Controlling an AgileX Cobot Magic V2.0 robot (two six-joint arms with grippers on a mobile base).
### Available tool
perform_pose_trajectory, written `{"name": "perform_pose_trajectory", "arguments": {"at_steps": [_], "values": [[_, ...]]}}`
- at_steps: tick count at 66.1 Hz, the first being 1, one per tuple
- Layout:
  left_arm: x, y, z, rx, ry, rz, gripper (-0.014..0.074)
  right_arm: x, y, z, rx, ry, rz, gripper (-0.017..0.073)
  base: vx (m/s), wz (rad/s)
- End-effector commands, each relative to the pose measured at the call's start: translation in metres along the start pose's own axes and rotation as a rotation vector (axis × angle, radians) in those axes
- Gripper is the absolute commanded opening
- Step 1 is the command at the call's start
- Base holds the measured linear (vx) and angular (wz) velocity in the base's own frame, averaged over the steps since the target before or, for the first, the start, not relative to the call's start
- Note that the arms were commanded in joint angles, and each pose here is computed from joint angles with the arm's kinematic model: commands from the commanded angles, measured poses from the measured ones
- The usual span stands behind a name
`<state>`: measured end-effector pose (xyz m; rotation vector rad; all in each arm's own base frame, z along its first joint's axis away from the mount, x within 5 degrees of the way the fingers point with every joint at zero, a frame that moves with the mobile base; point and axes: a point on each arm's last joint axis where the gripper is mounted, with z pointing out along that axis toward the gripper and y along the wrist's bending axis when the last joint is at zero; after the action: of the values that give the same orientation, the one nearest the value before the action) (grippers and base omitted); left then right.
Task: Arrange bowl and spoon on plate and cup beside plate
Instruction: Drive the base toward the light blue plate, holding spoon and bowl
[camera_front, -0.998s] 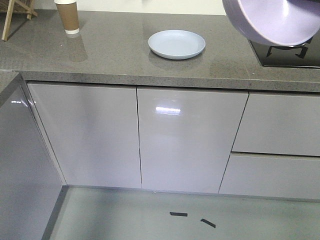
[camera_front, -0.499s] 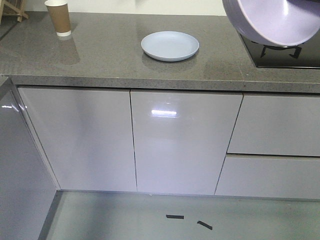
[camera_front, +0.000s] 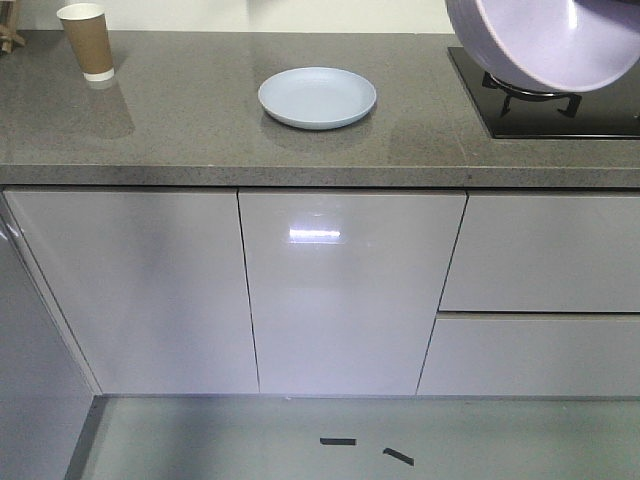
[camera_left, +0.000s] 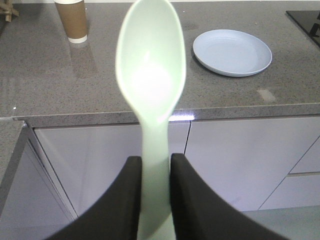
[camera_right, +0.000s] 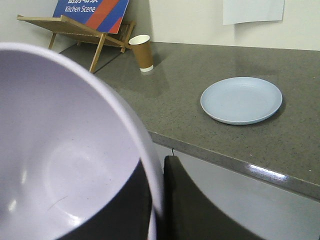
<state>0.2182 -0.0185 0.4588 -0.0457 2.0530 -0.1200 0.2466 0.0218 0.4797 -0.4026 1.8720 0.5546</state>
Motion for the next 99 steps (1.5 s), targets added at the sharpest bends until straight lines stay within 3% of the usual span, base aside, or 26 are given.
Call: {"name": "perform_pose_trajectory", "arguments": {"at_steps": [1, 99], "values": [[-0.0129, -0.0021, -0.0130, 0.021, -0.108, -0.011, -0.0006, -0.0148, 0.0105, -0.0123, -0.006, -0.101, -0.011, -0.0010, 0.05, -0.05], [-0.0129, -0.0021, -0.0130, 0.021, -0.108, -0.011, -0.0006, -0.0148, 0.0105, -0.0123, -0.006, -0.101, -0.011, -0.0010, 0.09, 0.01]]}}
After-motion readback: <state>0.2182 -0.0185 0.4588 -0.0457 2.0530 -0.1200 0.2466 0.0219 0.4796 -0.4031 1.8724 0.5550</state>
